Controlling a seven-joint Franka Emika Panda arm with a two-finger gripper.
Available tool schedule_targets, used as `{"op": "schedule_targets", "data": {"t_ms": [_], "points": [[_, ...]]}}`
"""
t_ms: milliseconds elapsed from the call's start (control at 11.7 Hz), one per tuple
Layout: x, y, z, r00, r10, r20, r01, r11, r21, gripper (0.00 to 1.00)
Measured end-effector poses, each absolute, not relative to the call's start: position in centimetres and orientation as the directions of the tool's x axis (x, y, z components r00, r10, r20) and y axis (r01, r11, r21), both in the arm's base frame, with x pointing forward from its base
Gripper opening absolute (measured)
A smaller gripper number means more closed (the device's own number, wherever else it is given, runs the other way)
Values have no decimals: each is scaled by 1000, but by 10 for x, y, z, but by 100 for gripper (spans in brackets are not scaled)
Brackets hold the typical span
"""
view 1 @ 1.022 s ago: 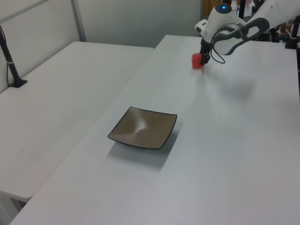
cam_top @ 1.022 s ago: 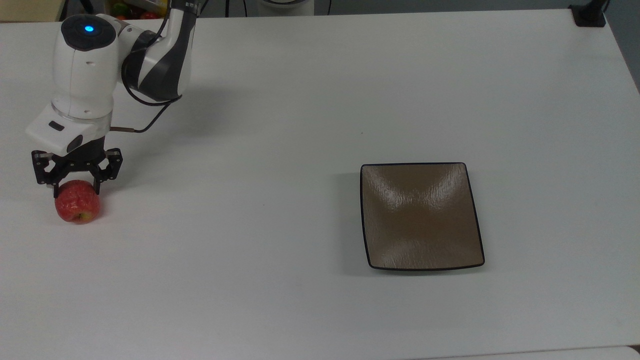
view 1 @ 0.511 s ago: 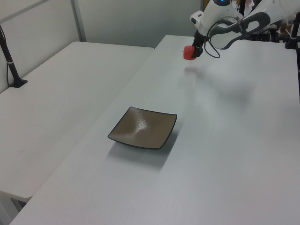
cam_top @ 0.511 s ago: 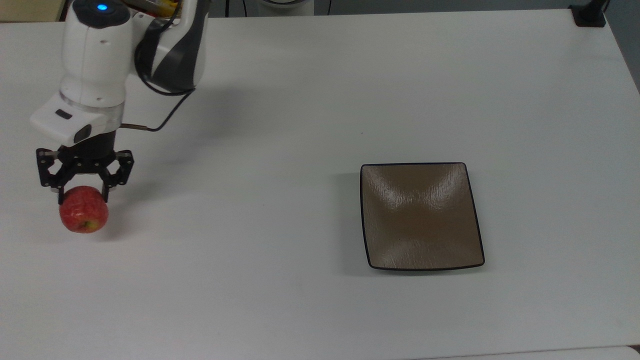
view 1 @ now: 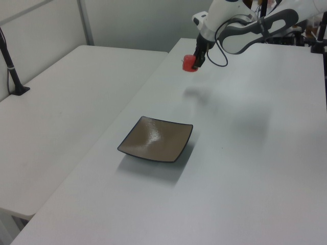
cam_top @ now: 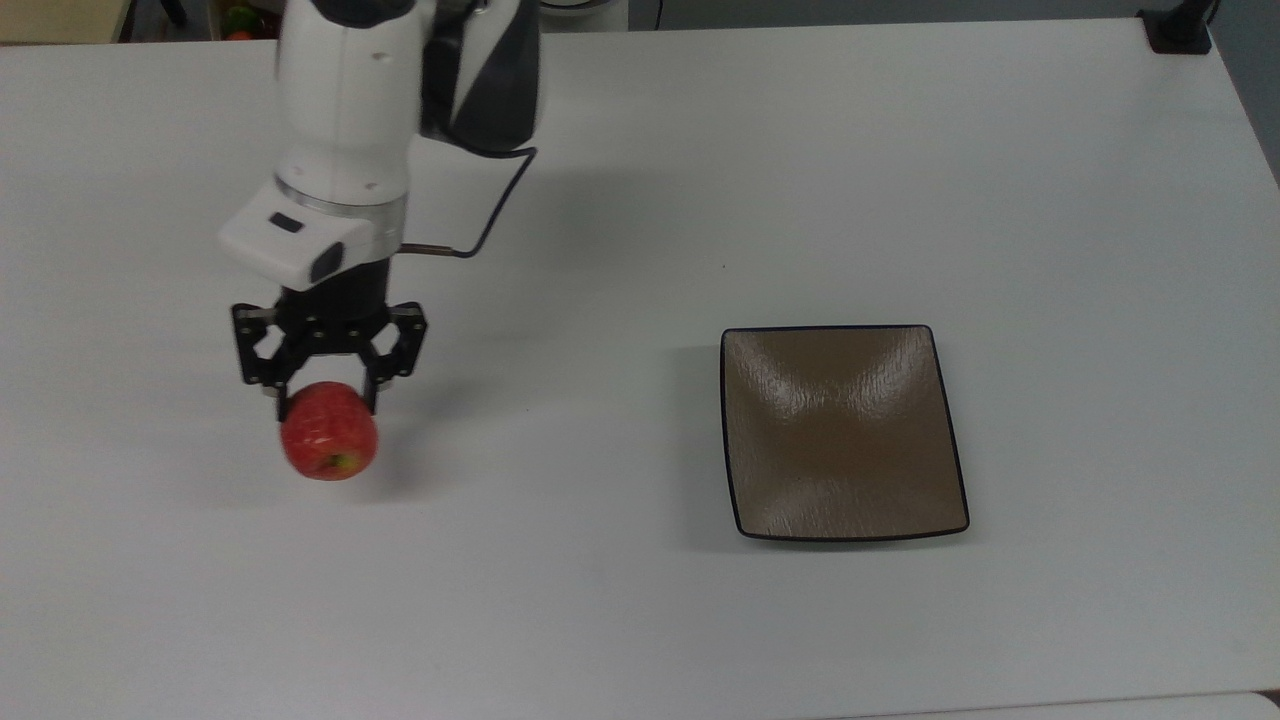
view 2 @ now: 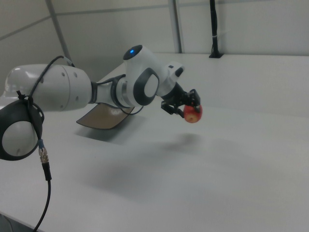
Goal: Apples placed on a ceramic plate
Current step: 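Lift the apple and carry it toward the brown square plate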
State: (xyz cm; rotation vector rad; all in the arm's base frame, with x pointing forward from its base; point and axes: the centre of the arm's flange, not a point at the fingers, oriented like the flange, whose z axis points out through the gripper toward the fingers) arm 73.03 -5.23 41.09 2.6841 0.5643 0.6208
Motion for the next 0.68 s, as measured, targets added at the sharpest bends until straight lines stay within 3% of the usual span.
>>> {"op": "schedule_targets", "data": {"t_ms": [255, 681], "points": [[723, 17, 419, 848, 411, 335, 305, -895, 325, 66], [703, 135, 419, 900, 236, 366, 178, -967, 184, 66]]}}
